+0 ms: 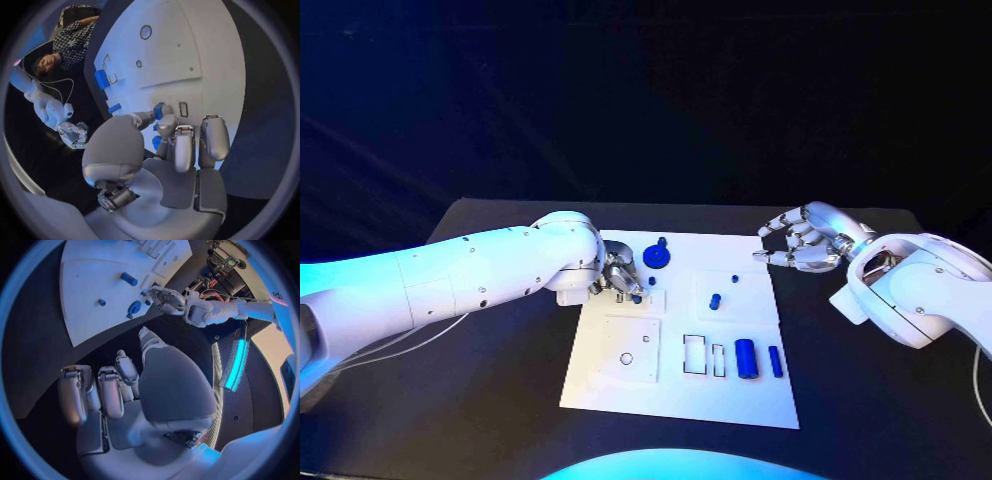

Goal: Assemble the parts on the task board

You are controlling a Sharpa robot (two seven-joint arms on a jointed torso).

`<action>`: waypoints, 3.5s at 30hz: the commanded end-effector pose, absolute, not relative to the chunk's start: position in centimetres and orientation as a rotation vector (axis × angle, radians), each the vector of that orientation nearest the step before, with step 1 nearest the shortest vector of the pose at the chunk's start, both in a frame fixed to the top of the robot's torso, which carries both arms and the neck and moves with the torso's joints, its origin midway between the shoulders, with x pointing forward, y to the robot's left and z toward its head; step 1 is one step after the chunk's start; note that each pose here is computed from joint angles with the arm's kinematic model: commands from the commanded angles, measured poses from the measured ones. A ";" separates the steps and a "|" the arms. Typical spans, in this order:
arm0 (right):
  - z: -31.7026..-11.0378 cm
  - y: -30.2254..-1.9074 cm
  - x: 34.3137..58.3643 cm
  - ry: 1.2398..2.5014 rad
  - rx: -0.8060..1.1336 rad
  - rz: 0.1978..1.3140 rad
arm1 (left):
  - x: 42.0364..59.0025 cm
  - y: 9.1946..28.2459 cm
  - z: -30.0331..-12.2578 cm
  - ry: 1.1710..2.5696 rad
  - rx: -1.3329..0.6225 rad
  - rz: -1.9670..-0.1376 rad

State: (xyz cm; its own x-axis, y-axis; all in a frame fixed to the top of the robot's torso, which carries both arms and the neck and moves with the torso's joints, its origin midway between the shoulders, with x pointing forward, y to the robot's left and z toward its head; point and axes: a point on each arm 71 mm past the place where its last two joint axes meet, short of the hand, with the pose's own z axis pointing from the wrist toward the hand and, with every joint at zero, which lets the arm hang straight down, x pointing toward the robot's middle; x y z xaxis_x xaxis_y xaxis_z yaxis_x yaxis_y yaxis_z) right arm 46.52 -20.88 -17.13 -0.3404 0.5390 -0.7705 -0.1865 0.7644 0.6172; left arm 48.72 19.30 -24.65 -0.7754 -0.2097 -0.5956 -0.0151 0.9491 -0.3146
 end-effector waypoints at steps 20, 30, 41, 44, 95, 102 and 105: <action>-17.2 -20.8 46.5 1.784 0.249 0.762 | 48.7 19.2 -24.9 2.461 -0.144 -0.383; -17.2 -20.8 46.5 1.782 0.249 0.762 | 48.7 19.3 -24.9 2.458 -0.146 -0.379; -17.3 -20.9 46.5 1.781 0.250 0.761 | 48.5 19.5 -24.6 2.453 -0.141 -0.380; -17.3 -21.0 46.5 1.780 0.252 0.760 | 48.5 19.6 -24.1 2.446 -0.149 -0.397; -17.2 -21.1 46.8 1.760 0.256 0.759 | 56.8 22.3 -20.8 2.372 -0.288 -0.231; -17.2 -21.0 46.8 1.759 0.255 0.761 | 56.6 22.3 -21.4 2.411 -0.285 -0.230; -17.2 -21.0 46.8 1.759 0.255 0.761 | 56.5 22.4 -21.7 2.430 -0.277 -0.225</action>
